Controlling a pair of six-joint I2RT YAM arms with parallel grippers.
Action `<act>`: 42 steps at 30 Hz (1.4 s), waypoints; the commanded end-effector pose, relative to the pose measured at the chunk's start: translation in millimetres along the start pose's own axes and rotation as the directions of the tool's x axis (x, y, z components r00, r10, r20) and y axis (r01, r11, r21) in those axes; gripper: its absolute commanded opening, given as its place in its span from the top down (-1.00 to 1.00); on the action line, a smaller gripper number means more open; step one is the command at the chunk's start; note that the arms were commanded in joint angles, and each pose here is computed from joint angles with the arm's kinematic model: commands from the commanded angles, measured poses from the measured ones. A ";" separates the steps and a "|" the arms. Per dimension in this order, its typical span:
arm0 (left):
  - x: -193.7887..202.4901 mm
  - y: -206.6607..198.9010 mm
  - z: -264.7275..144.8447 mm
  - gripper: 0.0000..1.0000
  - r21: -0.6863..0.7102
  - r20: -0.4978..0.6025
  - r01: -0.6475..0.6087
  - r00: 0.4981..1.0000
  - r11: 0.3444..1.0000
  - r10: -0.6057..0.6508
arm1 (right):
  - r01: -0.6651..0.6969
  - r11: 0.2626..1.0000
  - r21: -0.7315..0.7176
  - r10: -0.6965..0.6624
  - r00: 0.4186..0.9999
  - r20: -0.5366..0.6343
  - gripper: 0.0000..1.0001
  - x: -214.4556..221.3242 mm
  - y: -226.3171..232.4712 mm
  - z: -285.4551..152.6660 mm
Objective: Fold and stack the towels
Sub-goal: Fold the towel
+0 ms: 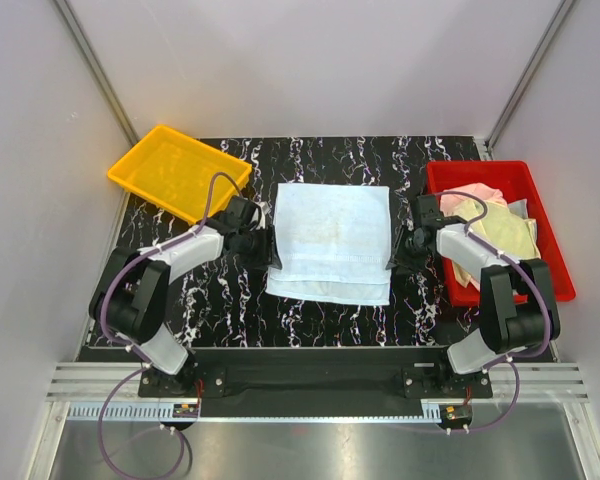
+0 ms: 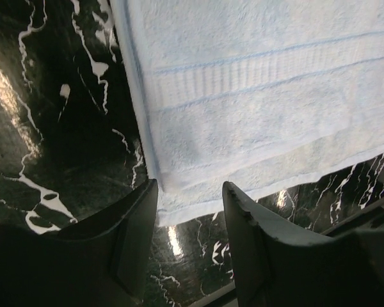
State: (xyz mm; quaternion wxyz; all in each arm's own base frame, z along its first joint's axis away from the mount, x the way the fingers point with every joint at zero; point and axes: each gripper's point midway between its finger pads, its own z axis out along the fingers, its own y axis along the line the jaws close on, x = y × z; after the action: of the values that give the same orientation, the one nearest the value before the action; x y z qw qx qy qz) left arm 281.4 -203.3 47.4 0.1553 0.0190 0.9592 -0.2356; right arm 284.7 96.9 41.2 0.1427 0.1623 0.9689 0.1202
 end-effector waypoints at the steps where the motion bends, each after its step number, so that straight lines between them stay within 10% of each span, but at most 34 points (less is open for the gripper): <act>1: -20.1 -11.0 5.7 0.01 0.047 0.066 0.010 0.998 0.999 -0.013 | -0.011 0.998 -0.065 0.013 0.999 0.040 0.21 -6.4 17.5 8.3; 16: -9.6 0.3 18.4 0.21 -0.010 0.034 0.036 0.999 0.999 -0.036 | -0.010 1.000 0.000 0.010 1.000 0.013 0.49 6.3 3.2 32.8; 22: -6.1 -0.7 19.2 0.59 -0.039 0.019 0.026 0.999 0.999 -0.025 | -0.004 1.000 0.008 0.004 1.000 0.016 0.66 6.2 2.2 29.6; 27: -6.8 -3.8 15.0 1.00 -0.055 0.016 0.013 1.000 0.998 -0.012 | 0.003 1.000 0.021 -0.004 1.000 0.031 0.39 2.8 2.4 20.6; 33: -8.7 -6.8 7.8 1.00 -0.085 0.028 -0.001 1.000 0.996 0.003 | 0.009 1.000 0.017 -0.010 0.999 0.034 0.84 3.7 3.9 17.1; 37: -13.3 -3.8 -2.0 0.43 -0.134 0.057 -0.013 0.998 0.991 0.021 | 0.015 1.000 0.018 -0.015 1.000 0.027 1.00 6.3 3.4 18.2; 42: -12.3 -1.8 -4.5 0.31 -0.147 0.056 -0.019 0.998 0.989 0.028 | 0.015 1.000 0.018 -0.015 0.999 0.029 1.00 6.4 3.7 17.1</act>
State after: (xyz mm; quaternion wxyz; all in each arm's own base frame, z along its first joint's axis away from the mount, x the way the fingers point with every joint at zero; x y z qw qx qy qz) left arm 277.4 -201.4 35.0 0.1487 0.0079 0.9749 -0.1654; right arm 283.5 105.2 14.2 0.1395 0.1649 0.9701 0.1110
